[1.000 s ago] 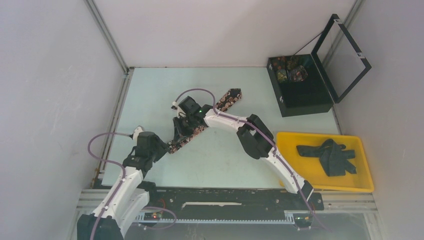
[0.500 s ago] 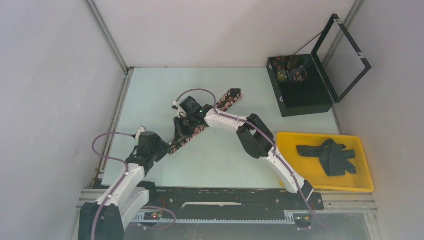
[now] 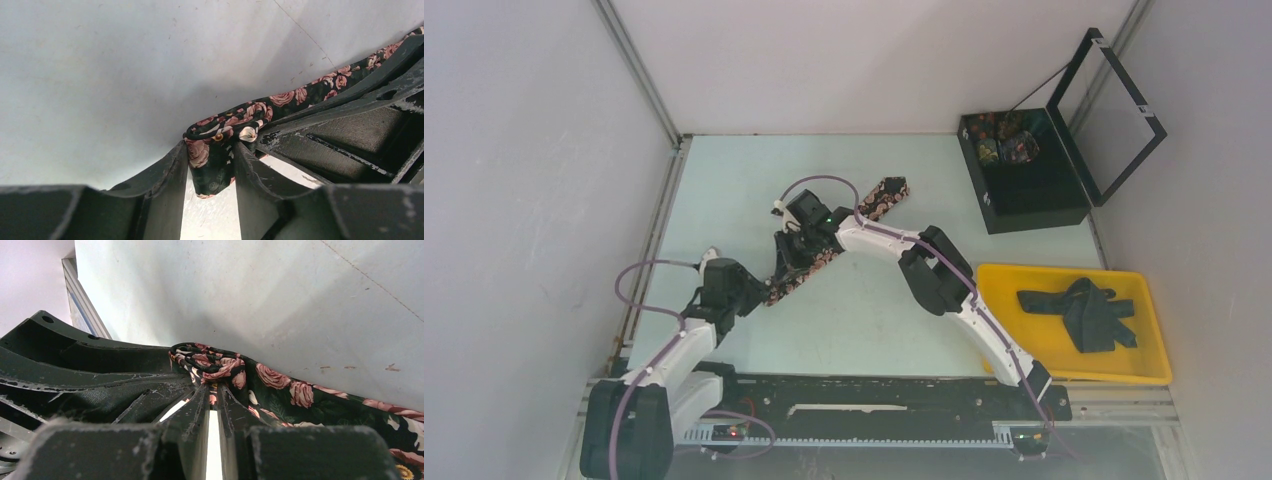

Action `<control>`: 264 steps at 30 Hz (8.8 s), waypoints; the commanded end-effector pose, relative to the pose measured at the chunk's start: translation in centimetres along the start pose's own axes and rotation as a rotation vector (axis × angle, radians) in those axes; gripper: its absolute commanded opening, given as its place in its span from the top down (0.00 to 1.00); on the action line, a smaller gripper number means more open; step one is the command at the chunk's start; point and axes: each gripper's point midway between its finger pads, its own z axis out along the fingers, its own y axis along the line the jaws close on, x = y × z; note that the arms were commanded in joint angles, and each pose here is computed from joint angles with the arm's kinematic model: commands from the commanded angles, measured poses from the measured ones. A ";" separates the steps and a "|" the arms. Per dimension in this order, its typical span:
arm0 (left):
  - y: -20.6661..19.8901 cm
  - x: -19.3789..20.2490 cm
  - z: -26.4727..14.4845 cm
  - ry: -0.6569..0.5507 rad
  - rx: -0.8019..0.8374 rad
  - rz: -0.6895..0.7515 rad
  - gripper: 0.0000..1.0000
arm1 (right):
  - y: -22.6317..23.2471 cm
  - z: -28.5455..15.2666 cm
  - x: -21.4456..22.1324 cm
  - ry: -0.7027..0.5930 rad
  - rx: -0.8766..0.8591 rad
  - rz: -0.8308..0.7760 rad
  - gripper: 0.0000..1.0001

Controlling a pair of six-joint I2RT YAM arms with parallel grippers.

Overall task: Roll the ties
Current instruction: Roll the tie at the center of the board.

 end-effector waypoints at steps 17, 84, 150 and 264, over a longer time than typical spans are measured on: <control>0.3 1.0 -1.2 0.050 -0.009 -0.020 1.00 | 1.7 -2.4 -1.9 -0.047 0.008 -0.043 0.81; -6.3 -0.7 -0.4 0.111 -0.038 0.069 1.00 | 0.3 -2.4 2.1 -0.006 0.030 -0.001 0.83; -1.6 -2.9 3.6 0.375 -0.253 0.256 0.90 | -1.6 -1.3 5.9 -0.128 0.408 -0.346 0.87; -4.7 0.7 -3.9 0.109 0.160 0.037 0.37 | -2.3 -2.1 2.1 -0.069 0.102 -0.282 0.84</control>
